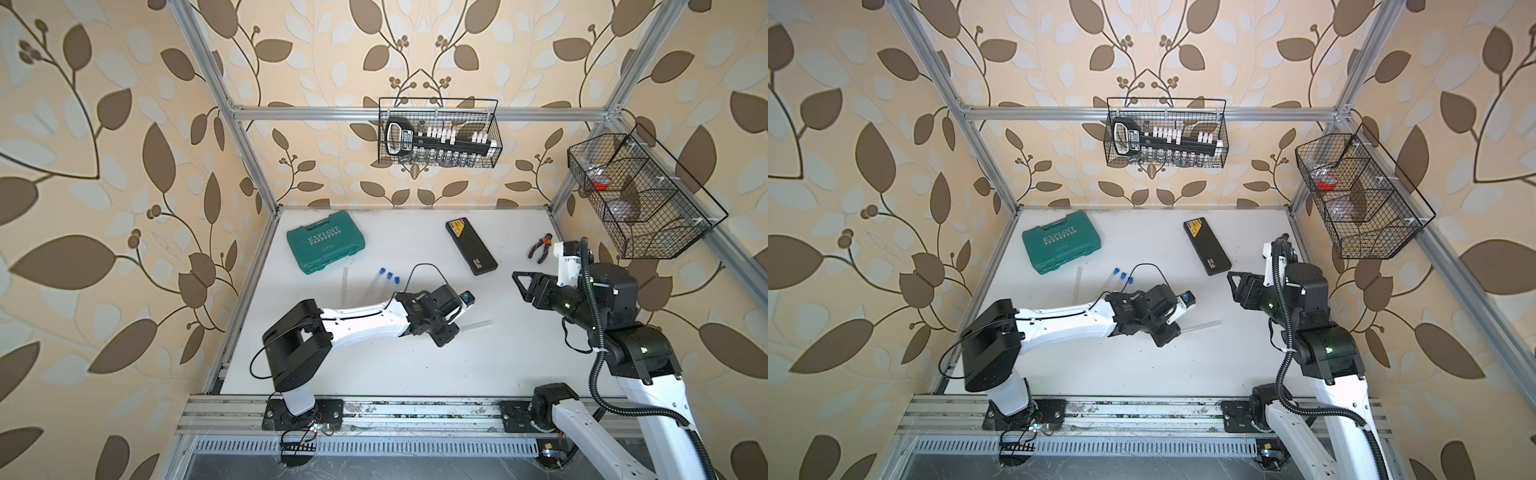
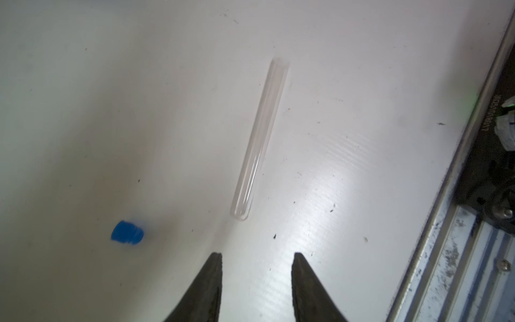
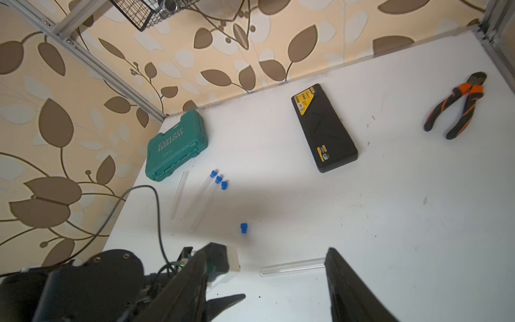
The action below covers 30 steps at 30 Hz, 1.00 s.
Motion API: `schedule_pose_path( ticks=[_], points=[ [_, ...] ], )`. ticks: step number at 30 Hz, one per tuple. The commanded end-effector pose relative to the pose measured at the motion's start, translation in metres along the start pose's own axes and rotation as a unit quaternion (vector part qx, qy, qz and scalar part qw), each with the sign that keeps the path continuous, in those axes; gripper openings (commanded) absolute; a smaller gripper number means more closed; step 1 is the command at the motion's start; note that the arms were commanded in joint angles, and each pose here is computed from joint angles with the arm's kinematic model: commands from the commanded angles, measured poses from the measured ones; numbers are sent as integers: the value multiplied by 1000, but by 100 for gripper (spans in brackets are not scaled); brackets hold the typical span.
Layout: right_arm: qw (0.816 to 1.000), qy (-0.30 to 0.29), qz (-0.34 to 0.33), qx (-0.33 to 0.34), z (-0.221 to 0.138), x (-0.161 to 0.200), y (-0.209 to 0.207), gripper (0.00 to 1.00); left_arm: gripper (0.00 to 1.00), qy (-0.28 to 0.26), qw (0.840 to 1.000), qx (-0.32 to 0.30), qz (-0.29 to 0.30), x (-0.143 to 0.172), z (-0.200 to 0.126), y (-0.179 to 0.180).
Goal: Insert stoppers into test tubes
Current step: Pick up the test tube at the center of the board.
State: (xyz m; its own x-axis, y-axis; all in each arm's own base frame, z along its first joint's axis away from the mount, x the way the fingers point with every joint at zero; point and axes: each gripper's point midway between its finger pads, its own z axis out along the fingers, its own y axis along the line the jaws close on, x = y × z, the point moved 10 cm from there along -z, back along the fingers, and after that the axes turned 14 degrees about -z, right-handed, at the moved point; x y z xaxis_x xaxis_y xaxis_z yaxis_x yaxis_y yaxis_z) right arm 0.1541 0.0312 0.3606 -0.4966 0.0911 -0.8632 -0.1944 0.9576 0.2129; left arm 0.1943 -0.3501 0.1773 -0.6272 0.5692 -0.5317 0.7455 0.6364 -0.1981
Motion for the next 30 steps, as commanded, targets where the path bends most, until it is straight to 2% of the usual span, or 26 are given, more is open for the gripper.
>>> schedule_pose_path(
  ticks=[1,5,11,19,30],
  points=[
    [1000,0,-6,29,-6,0,-3,65,43,-11,997,15,70,-26,9,-9],
    [1000,-5,3,17,-11,-1,0,65,44,12,995,19,96,-35,30,-10],
    [1000,-7,3,22,-14,0,0,65,46,44,993,38,99,-37,52,-13],
    [1000,-2,7,16,-10,4,0,65,45,58,993,6,103,-43,74,-9],
    [1000,-3,7,17,-11,6,-1,65,39,91,989,-19,112,-40,93,-4]
  ],
)
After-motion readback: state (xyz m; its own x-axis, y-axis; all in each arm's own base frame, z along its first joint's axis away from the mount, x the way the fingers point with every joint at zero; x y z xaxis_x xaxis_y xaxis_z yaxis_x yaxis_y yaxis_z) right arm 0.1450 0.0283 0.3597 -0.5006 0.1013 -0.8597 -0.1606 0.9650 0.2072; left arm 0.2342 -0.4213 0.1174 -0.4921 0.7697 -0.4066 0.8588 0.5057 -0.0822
